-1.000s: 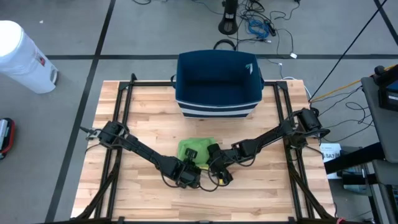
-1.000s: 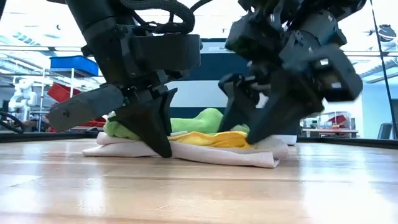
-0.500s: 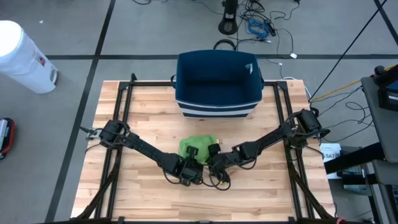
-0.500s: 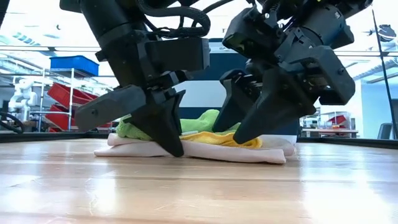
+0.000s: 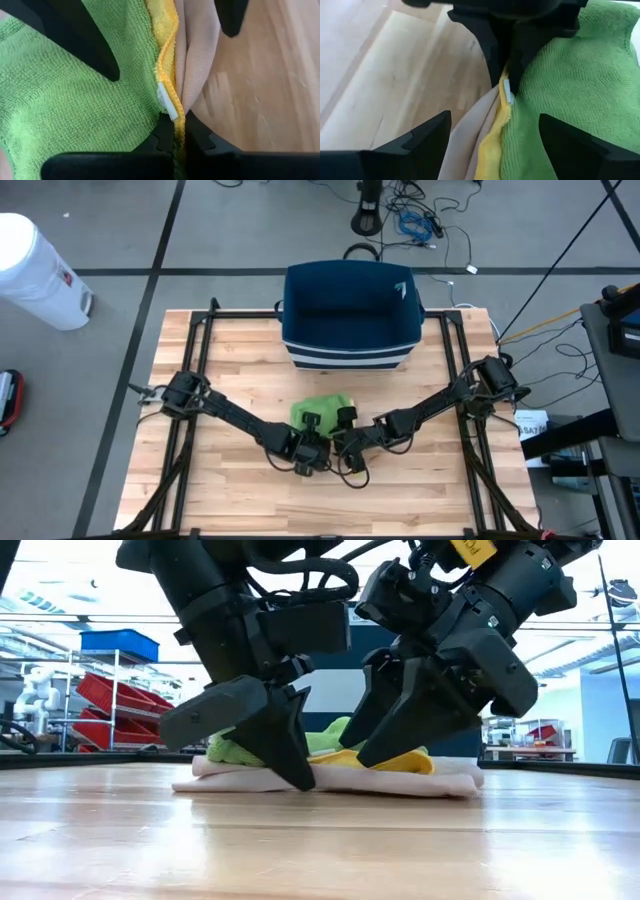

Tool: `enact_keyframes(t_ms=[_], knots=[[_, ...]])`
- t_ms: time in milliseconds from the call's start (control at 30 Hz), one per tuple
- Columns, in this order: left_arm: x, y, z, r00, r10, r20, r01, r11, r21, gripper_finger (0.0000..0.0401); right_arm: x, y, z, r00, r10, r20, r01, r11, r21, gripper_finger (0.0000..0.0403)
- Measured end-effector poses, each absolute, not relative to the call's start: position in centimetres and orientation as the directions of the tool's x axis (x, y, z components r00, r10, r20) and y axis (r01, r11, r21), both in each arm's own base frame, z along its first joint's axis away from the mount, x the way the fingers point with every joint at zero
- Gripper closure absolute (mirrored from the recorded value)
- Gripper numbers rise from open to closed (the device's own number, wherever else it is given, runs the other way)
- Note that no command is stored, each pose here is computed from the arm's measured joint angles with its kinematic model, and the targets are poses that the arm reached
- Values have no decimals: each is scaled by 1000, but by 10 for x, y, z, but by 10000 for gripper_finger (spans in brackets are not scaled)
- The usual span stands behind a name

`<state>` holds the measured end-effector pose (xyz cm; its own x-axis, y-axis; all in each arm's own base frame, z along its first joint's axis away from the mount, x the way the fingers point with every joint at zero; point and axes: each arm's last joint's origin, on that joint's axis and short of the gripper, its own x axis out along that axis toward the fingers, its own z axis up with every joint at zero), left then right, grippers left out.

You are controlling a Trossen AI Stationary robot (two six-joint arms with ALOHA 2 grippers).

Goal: Fold towel
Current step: Put the stack of folded towels into the laundry organizer

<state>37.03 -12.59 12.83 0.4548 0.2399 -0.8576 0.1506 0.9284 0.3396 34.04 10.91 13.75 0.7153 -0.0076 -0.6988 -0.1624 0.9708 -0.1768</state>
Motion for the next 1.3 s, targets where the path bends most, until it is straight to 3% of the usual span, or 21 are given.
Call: enact_keyframes(t_ms=[367, 633, 967, 1067, 1233, 1300], knots=[[376, -121, 129, 484, 238, -842, 119, 936, 332, 389, 339, 110, 110, 646, -120, -754, -107, 964, -245, 119], [375, -125, 129, 487, 218, -846, 144, 935, 324, 389, 330, 119, 107, 640, -326, -696, -64, 880, -470, 173], [377, -130, 131, 518, 191, -834, 174, 931, 321, 389, 327, 116, 105, 610, -365, -704, -51, 868, -494, 210], [376, -133, 131, 522, 187, -832, 192, 925, 328, 389, 326, 117, 104, 601, -366, -711, -58, 867, -495, 251], [376, -136, 133, 529, 181, -829, 214, 917, 337, 389, 325, 117, 103, 590, -341, -732, -108, 865, -490, 375], [376, -137, 136, 528, 184, -829, 217, 915, 341, 389, 324, 118, 103, 590, -338, -733, -118, 863, -492, 386]])
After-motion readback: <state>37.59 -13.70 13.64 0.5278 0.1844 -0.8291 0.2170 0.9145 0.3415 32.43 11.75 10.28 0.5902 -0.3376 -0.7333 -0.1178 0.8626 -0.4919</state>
